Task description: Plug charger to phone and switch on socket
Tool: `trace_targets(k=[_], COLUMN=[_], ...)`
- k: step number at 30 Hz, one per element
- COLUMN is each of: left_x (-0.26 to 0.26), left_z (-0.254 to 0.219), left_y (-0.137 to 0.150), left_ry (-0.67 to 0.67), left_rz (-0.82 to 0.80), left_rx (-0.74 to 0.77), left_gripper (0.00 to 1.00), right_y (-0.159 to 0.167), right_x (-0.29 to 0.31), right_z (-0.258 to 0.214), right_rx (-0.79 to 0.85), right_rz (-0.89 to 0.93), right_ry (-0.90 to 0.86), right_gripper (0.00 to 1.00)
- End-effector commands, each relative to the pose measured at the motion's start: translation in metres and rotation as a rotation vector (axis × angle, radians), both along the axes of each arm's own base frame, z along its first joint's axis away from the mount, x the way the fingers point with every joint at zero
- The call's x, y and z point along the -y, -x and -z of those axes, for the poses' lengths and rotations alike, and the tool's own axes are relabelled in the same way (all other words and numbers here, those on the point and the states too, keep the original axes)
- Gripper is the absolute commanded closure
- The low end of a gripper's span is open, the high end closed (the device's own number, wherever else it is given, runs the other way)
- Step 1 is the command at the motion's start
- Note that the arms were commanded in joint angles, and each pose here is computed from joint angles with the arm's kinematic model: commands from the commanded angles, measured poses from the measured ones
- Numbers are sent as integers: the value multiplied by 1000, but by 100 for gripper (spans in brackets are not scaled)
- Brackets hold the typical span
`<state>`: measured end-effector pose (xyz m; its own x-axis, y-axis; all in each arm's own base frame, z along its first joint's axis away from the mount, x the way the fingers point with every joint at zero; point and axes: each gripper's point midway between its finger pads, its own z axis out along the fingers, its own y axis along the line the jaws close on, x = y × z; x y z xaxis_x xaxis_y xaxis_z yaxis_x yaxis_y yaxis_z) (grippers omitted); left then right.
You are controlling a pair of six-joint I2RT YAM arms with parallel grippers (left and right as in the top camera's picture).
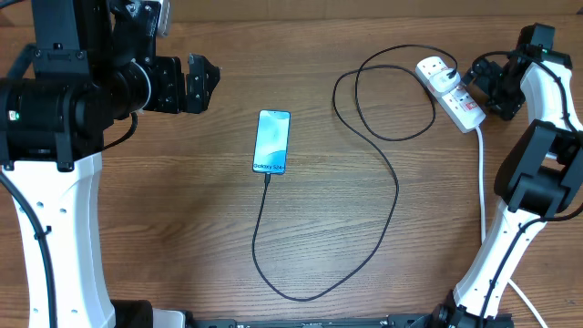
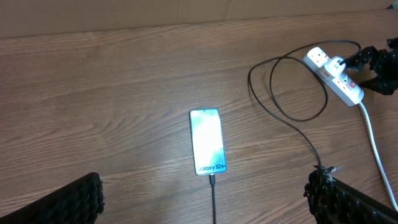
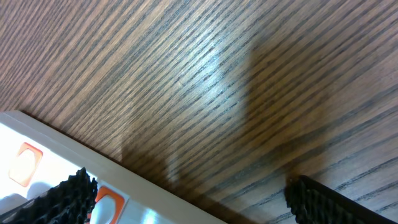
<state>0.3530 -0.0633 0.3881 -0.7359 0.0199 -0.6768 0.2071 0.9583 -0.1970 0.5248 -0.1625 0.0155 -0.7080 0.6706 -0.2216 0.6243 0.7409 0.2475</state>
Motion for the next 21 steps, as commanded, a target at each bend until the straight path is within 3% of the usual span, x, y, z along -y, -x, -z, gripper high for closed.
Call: trace_targets(k=[1,21], left_x=[2,2], left_z=[0,0], left_y=[-1,-1], left_ry=[0,0], left_rz=[-1,-1], left_rx=[1,1], left_gripper=[0,0], right_y=[11,29], right_x=[-12,-15], right_z=[15,29], right_rx=[-43,-111], right_rz=[-5,-54], right_ry=[-49,-36], right_gripper=[0,0])
